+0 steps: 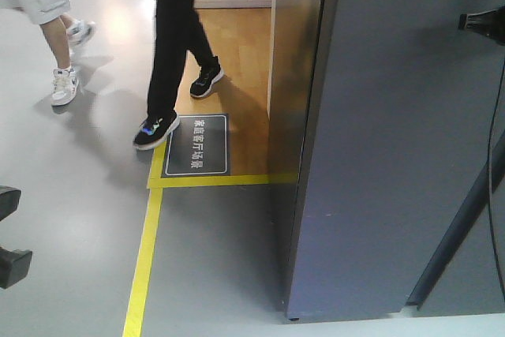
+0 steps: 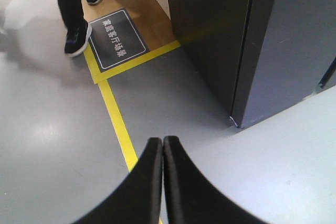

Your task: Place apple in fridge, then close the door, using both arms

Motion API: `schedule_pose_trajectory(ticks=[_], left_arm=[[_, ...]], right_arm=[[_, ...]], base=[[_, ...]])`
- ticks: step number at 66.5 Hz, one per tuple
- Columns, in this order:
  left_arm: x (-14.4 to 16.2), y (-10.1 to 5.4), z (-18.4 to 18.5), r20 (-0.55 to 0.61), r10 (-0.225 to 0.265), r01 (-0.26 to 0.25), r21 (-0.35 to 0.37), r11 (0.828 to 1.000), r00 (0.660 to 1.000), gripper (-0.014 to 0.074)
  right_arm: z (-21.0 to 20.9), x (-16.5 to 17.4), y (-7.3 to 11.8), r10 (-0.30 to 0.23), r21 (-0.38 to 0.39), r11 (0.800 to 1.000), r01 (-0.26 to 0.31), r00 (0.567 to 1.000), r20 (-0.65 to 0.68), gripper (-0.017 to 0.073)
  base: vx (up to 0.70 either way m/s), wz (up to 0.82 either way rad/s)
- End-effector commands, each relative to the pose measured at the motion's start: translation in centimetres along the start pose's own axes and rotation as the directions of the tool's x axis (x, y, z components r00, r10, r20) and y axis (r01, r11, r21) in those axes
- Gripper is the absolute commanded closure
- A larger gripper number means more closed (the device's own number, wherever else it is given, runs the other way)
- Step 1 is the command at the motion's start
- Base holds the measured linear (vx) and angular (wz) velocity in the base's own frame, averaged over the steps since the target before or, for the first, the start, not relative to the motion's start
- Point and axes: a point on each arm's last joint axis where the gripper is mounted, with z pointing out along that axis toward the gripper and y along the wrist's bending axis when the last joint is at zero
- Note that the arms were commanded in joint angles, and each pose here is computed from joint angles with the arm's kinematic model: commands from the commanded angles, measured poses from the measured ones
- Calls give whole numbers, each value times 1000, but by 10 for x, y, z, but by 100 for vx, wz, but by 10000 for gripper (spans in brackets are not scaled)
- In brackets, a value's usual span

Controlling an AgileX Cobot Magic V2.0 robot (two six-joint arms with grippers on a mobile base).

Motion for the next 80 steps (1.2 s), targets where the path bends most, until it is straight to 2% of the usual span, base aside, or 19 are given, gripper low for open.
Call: schedule_pose_trajectory(ticks=[1,11,20,32,43,51,63,80], left_arm=[[-11,0,-5,76,-3,2,9,1000,997,600],[-11,0,-5,76,-3,2,9,1000,997,600],[-11,0,-5,76,-3,2,9,1000,997,600],[-11,0,-5,76,-3,2,9,1000,997,600],[-11,0,-5,76,-3,2,9,1000,997,600],[-11,0,-5,76,-3,2,9,1000,997,600],[-11,0,-5,76,-3,2,9,1000,997,600],[-11,0,-5,76,-3,2,9,1000,997,600]], right_arm=[[-36,-35,0,-14,12,1000,12,991,132,562],[-56,-39,6,-27,-14,999,29,995,98,562],[-76,-34,28,-116,-64,991,121,990,80,562],[-99,-4,55,-139,-132,980,147,988,65,562],[-127,28,71,-160,-189,968,163,987,29,562],[-151,51,68,-149,-197,970,144,989,-10,562],[-190,81,60,-163,-190,970,150,985,-54,562],[-240,121,54,-151,-218,969,113,975,-164,562]], base=[[0,0],[0,0],[0,0],[0,0],[0,0],[0,0],[0,0],[0,0]])
